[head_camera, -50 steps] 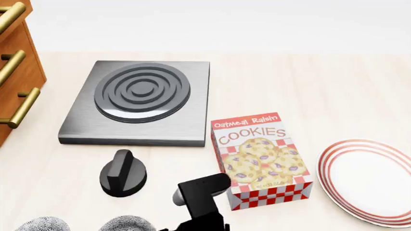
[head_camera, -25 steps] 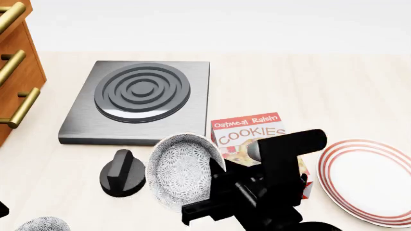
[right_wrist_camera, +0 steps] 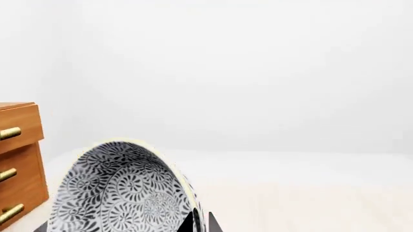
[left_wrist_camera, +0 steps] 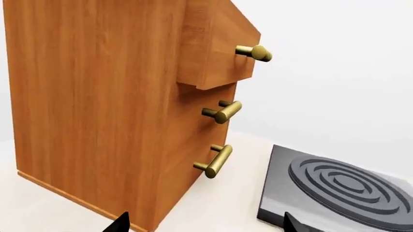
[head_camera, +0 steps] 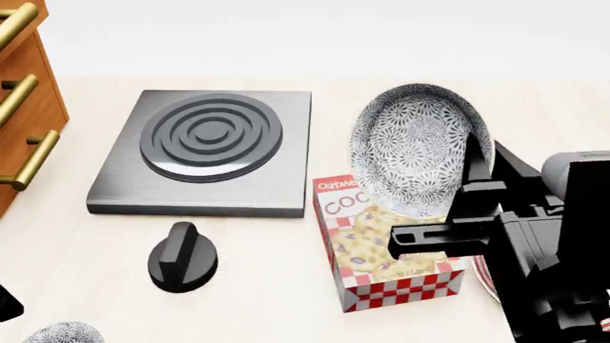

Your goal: Pick the akita bowl from table center and place it on the plate.

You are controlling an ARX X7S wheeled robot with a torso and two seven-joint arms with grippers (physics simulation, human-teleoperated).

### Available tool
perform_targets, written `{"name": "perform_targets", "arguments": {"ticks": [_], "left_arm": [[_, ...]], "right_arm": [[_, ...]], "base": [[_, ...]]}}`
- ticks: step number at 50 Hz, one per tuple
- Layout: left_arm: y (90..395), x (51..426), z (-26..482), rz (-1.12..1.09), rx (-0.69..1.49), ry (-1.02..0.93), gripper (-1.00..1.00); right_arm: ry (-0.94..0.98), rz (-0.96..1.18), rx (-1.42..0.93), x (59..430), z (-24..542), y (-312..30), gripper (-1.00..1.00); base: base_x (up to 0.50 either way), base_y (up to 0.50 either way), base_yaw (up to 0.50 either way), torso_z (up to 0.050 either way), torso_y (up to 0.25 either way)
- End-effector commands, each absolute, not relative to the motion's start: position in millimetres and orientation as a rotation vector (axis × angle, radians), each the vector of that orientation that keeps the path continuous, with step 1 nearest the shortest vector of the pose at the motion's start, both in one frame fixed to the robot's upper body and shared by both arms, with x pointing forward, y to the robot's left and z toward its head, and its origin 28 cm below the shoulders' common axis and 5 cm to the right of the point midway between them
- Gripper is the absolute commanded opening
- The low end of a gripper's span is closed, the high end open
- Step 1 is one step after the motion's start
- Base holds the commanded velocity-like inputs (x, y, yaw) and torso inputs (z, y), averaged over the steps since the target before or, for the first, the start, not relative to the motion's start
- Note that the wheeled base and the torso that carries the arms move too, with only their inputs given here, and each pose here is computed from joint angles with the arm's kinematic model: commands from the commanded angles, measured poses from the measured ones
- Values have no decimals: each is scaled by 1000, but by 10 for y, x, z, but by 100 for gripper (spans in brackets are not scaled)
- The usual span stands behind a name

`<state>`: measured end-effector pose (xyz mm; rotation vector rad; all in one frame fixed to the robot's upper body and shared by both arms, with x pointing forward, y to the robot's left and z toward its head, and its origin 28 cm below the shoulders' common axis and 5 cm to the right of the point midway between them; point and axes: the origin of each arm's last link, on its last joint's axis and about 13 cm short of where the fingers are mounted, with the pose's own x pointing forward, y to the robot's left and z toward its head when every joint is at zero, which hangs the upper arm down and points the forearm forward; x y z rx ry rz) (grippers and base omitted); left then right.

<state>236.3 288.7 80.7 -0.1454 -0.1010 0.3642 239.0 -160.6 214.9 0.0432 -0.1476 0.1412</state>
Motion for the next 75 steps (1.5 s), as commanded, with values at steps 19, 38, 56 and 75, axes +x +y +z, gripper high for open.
{"name": "perform_targets", "arguments": {"ticks": [19,38,56,75], "left_arm": [[2881,2348,796,364,-149,-98,100],[2899,2357,768,369,-155,-97,100],[2897,2349,770,369,-156,-97,100],[2897,2368,773,368,-183,-116,100]], "right_arm": [[-14,-163,189,2346,2242,-2140,-100],[188,-207,333,2482,2073,-2416,-100],[236,-220,315,2501,2055,-2408,-100],[516,-346,837,2867,2422,-2757,-100]], "base": [[0,0,0,0,1],[0,0,0,0,0],[0,0,0,0,1],[0,0,0,0,1]]}}
